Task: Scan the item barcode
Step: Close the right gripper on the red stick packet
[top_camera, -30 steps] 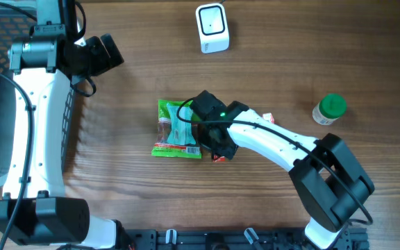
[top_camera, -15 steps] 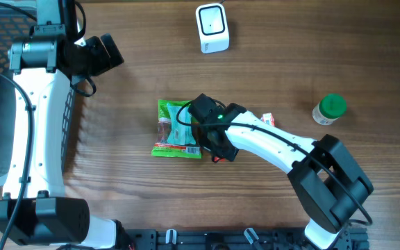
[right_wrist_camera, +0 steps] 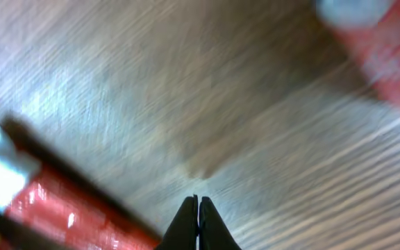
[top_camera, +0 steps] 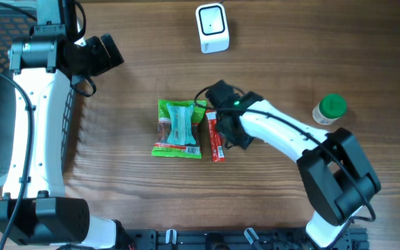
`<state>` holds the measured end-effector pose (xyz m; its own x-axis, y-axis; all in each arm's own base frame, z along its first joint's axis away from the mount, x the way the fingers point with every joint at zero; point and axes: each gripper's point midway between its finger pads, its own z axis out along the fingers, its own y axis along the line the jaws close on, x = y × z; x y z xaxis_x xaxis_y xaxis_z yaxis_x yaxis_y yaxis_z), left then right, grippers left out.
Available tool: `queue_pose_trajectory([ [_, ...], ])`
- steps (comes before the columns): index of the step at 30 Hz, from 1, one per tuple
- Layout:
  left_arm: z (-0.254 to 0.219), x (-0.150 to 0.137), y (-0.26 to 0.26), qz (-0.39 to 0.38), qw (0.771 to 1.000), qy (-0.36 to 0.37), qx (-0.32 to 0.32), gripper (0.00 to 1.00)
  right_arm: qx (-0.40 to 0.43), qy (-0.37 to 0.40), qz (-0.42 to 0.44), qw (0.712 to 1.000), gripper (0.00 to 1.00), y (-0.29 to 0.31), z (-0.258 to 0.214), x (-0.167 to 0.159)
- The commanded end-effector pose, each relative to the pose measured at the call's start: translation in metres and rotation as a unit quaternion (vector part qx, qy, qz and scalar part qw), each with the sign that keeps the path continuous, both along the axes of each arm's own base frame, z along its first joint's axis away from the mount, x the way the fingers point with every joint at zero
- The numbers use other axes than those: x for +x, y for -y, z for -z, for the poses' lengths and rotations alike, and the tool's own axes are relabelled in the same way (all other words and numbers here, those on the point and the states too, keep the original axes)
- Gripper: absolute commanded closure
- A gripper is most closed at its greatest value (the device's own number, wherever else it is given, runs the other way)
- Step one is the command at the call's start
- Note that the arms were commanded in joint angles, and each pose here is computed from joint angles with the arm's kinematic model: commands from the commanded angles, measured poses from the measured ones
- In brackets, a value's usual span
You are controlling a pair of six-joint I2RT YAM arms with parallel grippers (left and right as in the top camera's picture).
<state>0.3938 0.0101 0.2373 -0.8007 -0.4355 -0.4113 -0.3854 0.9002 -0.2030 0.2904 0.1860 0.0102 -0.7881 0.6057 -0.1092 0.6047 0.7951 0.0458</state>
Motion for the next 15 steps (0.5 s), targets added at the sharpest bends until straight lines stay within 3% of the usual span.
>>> queue_pose_trajectory([
  [1, 0.001, 0.0, -0.002, 0.004, 1.0, 0.0, 0.006, 0.0, -0.037, 0.013, 0.023, 0.999, 0.96, 0.022, 0.007, 0.009],
  [4, 0.001, 0.0, -0.002, 0.004, 1.0, 0.0, 0.006, 0.0, -0.035, 0.023, -0.002, 0.999, 0.96, 0.022, 0.006, 0.016],
  [8, 0.001, 0.0, -0.002, 0.004, 1.0, 0.0, 0.006, 0.0, 0.068, -0.005, -0.107, 0.992, 0.96, -0.019, -0.002, 0.012],
  [12, 0.001, 0.0, -0.002, 0.004, 1.0, 0.0, 0.007, 0.0, 0.165, -0.059, -0.143, 0.974, 0.96, -0.053, -0.011, -0.014],
  [15, 0.001, 0.0, -0.002, 0.004, 1.0, 0.0, 0.006, 0.0, 0.188, -0.083, -0.156, 0.966, 0.96, -0.068, -0.013, -0.031],
])
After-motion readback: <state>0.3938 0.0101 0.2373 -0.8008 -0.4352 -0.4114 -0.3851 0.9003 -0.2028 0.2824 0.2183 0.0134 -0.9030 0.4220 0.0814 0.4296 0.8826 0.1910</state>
